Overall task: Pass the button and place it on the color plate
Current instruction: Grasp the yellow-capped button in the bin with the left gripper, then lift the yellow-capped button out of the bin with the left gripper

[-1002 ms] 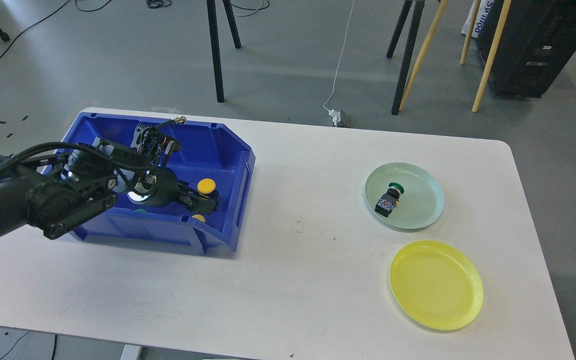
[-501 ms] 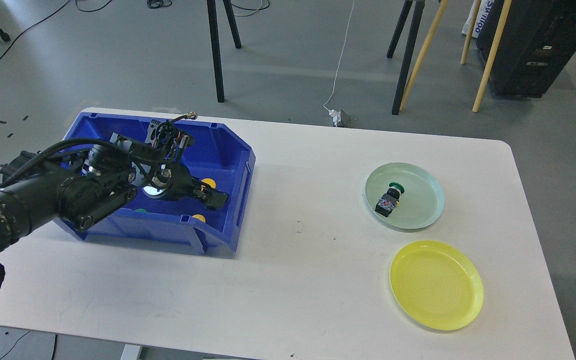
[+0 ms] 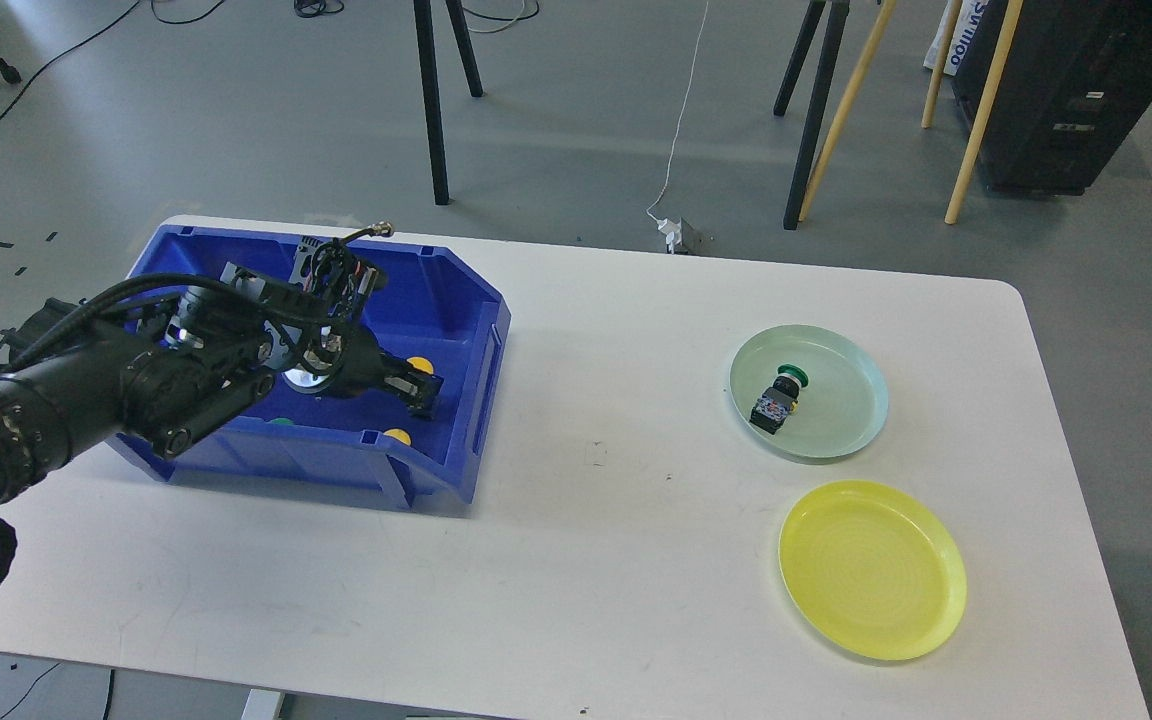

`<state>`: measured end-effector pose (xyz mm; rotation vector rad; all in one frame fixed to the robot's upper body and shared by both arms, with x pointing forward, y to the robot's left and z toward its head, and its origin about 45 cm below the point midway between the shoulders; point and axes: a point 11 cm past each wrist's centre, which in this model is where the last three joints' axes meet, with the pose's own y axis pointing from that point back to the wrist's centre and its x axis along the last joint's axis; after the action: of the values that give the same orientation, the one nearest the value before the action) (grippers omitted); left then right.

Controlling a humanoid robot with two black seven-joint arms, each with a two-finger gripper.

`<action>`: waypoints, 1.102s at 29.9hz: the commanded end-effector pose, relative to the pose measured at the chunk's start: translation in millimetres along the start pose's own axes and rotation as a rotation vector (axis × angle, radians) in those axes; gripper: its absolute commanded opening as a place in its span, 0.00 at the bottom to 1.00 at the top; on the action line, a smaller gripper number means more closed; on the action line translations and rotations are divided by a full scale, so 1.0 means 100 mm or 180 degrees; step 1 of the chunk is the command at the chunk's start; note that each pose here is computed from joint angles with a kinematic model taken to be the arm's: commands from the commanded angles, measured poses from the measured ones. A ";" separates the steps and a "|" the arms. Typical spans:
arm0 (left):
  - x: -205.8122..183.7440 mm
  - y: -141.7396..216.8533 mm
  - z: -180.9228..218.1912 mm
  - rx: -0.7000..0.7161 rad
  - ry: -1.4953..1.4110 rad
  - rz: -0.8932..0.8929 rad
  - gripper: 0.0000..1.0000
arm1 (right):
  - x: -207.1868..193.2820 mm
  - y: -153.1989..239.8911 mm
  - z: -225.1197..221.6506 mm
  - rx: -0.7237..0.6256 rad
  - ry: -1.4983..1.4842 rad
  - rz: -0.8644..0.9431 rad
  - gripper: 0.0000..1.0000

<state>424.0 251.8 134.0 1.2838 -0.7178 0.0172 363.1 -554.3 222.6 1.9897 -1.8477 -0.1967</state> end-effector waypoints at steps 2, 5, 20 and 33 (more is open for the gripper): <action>0.01 0.00 0.00 -0.0003 0.0007 0.0012 0.17 | -0.02 0.00 0.04 -0.0024 -0.0004 -0.0007 0.98; 0.07 0.05 -0.01 -0.0012 0.0009 0.0054 0.17 | -0.03 -0.01 0.05 -0.0030 -0.0008 -0.0006 0.98; 0.48 1.42 -0.32 -0.0520 0.0404 0.0883 0.18 | -0.24 -0.19 0.02 0.0044 -0.0061 -0.0072 0.98; 1.45 1.90 0.60 -0.2252 0.1374 0.1796 0.19 | -1.14 -0.61 -0.86 0.0880 -0.0408 -0.0652 0.98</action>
<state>427.4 232.3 364.1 0.4452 -0.6413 0.4479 427.8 -456.4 242.5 2.3040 -1.8408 -0.1573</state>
